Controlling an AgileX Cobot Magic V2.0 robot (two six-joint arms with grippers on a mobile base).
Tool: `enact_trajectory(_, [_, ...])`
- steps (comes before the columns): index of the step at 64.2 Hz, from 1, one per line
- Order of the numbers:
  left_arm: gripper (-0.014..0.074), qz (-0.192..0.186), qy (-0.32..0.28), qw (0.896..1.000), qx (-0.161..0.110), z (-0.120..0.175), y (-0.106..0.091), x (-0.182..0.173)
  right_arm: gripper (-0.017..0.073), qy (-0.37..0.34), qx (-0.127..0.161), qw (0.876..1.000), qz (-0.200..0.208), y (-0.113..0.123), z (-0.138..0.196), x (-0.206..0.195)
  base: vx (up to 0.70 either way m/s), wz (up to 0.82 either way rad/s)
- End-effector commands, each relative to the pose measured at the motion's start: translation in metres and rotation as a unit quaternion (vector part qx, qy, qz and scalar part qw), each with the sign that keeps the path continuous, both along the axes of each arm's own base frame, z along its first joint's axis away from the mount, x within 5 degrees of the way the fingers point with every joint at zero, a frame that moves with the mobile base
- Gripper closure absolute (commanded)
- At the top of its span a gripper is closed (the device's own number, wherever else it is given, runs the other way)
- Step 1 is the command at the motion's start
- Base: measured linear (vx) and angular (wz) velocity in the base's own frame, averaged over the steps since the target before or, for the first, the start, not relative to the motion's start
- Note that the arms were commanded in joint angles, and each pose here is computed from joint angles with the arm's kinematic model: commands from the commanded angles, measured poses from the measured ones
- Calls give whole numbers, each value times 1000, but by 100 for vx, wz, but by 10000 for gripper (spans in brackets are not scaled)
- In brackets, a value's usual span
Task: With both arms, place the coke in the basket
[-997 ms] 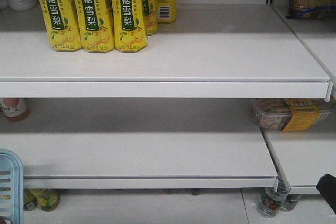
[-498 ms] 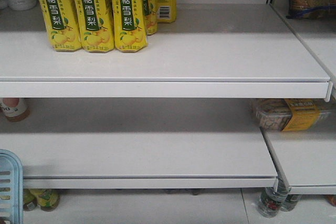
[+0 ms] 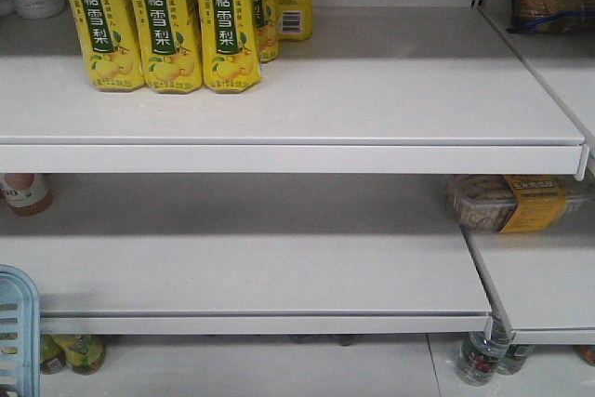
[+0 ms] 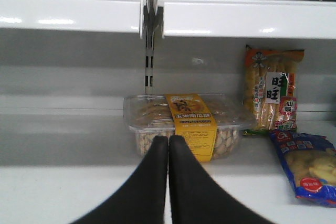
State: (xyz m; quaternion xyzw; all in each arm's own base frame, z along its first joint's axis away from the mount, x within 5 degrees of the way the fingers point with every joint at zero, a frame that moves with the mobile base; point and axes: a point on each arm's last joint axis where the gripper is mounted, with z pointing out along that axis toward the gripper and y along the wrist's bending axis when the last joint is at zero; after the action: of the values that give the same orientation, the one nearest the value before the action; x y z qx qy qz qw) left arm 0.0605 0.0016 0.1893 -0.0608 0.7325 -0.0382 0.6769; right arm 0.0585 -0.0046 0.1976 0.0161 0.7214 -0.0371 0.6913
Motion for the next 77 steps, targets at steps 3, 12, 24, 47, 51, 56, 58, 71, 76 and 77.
enact_trajectory(3, [600,1,-77,997,22,14,0,0,568,-48,-9,999,1,0,4,0,0,0])
enact_trajectory(12, [600,1,-77,997,22,14,0,0,568,-54,-9,999,0,0,2,-2,0,0])
enact_trajectory(24, [600,1,-77,997,22,14,0,0,568,-59,-11,998,1,0,3,-3,0,0])
enact_trajectory(47, [600,1,-77,997,22,14,0,0,568,-59,-11,998,1,0,3,-3,0,0])
enact_trajectory(51, [600,1,-77,997,22,14,0,0,568,-59,-11,998,1,0,3,-3,0,0])
enact_trajectory(56, [600,1,-77,997,22,14,0,0,568,-59,-11,998,1,0,3,-3,0,0])
enact_trajectory(58, [600,1,-77,997,22,14,0,0,568,-59,-11,998,1,0,3,-3,0,0])
enact_trajectory(71, [600,1,-77,997,22,14,0,0,568,-59,-11,998,1,0,3,-3,0,0])
enact_trajectory(76, [600,1,-77,997,22,14,0,0,568,-59,-11,998,1,0,3,-3,0,0])
enact_trajectory(77, [600,1,-77,997,22,14,0,0,568,-59,-11,998,1,0,3,-3,0,0])
